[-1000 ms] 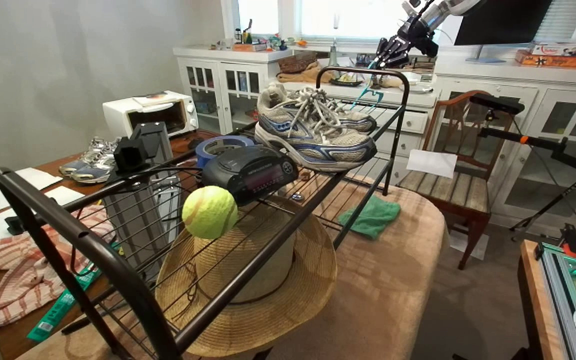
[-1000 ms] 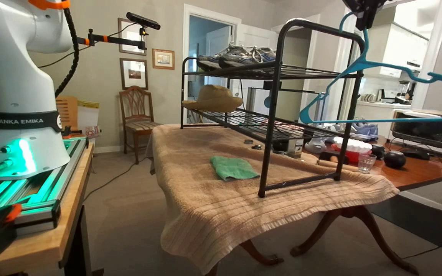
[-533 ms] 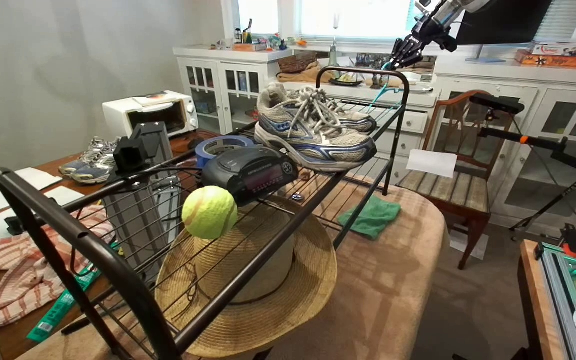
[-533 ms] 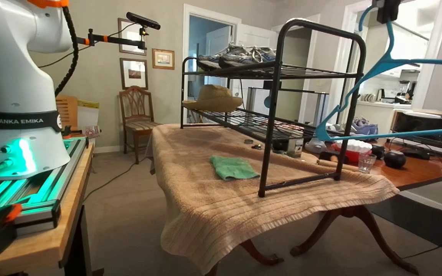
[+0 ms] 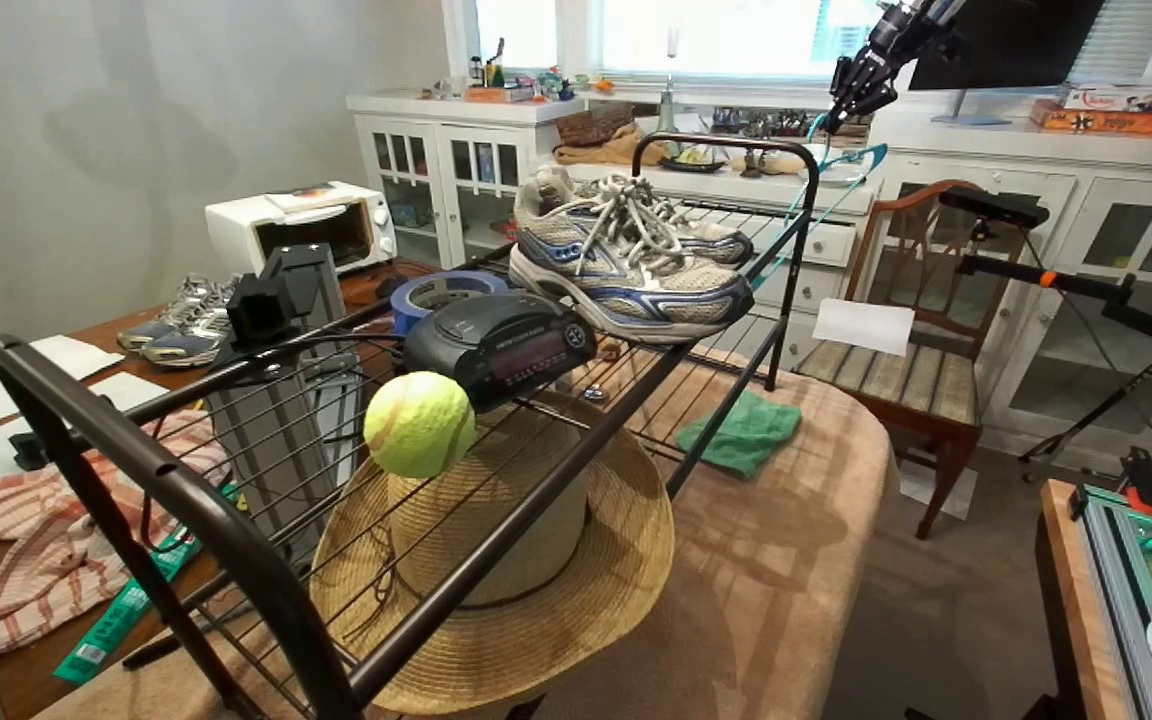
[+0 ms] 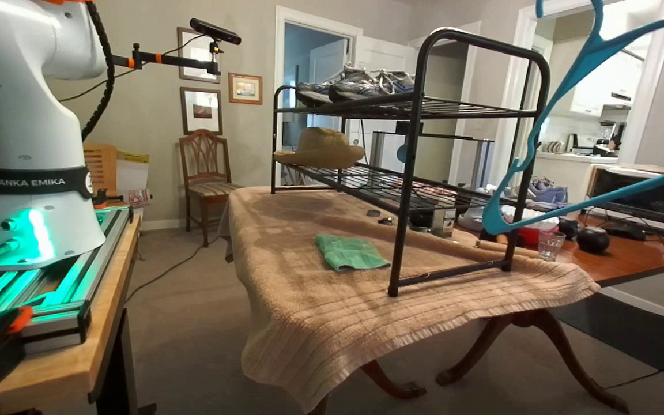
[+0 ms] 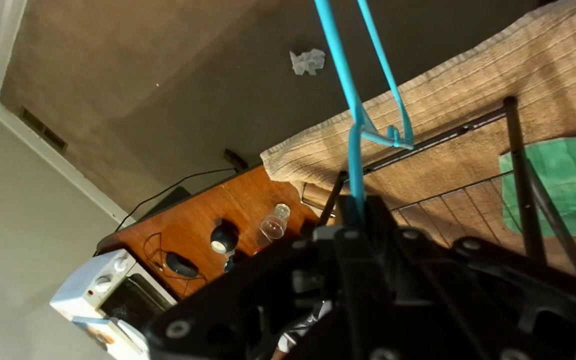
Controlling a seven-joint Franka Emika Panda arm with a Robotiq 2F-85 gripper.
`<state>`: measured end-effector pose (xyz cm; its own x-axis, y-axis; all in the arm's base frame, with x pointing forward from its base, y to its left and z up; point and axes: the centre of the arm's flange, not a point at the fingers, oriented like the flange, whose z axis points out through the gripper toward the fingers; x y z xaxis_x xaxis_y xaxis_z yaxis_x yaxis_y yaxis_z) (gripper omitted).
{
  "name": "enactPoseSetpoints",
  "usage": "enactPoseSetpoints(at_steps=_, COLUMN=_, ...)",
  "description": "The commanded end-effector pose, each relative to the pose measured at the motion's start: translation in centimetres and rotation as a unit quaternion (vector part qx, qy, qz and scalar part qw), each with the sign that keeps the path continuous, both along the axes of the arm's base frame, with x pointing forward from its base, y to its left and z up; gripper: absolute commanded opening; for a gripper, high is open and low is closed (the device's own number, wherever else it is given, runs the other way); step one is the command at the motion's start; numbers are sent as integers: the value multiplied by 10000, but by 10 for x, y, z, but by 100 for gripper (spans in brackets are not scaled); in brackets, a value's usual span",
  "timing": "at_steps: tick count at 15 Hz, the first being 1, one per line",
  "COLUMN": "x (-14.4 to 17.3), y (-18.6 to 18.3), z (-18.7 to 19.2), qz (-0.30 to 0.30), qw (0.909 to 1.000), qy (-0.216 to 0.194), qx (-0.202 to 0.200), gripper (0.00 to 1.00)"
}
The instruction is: Move the hanger from the side to the front of the shoe rack
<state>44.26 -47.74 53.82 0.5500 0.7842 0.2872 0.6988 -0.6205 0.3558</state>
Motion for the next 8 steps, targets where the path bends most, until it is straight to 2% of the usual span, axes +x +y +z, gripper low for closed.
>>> enactPoseSetpoints(at_steps=1, x=-28, y=27, z=3, qz=186, qw=9992, qy=307, qx=-147, gripper=2)
enactPoseSetpoints(at_steps=3, x=-34, y=34, z=3, qz=333, qw=9985, qy=434, qx=-79, gripper=2)
enactPoseSetpoints(at_steps=8, x=-43, y=57, z=-9, qz=732, qw=9931, qy=780, qx=484, gripper=2)
